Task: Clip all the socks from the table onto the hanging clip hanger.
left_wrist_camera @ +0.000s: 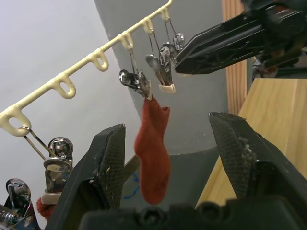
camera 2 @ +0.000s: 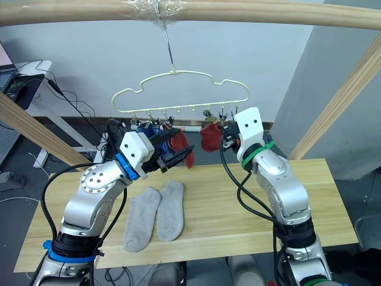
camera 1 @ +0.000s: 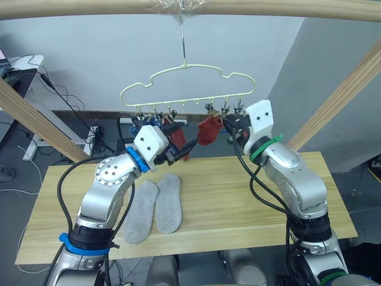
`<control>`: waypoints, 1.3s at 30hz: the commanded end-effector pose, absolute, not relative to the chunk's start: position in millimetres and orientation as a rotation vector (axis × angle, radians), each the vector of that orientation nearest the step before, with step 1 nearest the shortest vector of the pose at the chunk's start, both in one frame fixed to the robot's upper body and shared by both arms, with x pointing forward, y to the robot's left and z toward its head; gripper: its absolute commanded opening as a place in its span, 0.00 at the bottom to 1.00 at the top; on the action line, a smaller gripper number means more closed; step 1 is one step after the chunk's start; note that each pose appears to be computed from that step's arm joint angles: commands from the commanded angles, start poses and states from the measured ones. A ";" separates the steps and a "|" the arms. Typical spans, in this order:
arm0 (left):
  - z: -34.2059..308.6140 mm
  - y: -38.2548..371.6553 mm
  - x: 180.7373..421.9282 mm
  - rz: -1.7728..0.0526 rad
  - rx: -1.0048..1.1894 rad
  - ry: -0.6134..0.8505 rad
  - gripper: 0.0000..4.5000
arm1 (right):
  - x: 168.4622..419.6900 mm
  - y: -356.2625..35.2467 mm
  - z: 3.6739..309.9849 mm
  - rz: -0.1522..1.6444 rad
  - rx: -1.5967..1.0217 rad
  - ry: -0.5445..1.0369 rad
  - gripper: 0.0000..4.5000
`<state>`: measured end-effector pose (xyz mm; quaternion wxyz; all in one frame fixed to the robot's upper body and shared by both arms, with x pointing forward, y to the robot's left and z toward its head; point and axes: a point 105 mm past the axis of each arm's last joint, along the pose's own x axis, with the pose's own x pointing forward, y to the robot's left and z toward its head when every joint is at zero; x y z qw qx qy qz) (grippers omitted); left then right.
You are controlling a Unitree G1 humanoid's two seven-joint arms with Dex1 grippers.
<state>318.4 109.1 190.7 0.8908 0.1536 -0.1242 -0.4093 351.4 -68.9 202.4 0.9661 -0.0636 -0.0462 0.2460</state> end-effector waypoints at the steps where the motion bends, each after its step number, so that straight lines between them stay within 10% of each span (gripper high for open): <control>1: 204.3 111.7 314.7 -0.852 0.328 -0.311 0.69 | 351.8 -69.0 217.0 0.485 -0.121 -0.153 0.25; 6: 200.1 112.0 314.7 -0.853 0.331 -0.303 0.69 | 354.0 -67.9 218.4 0.485 -0.095 -0.162 0.25; 10: 198.5 112.3 315.7 -0.852 0.334 -0.298 0.69 | 355.5 -67.0 218.0 0.483 -0.106 -0.163 0.44; 39: 191.1 109.1 314.5 -0.852 0.353 -0.280 0.69 | 370.5 -39.6 224.3 0.563 -0.144 -0.224 0.44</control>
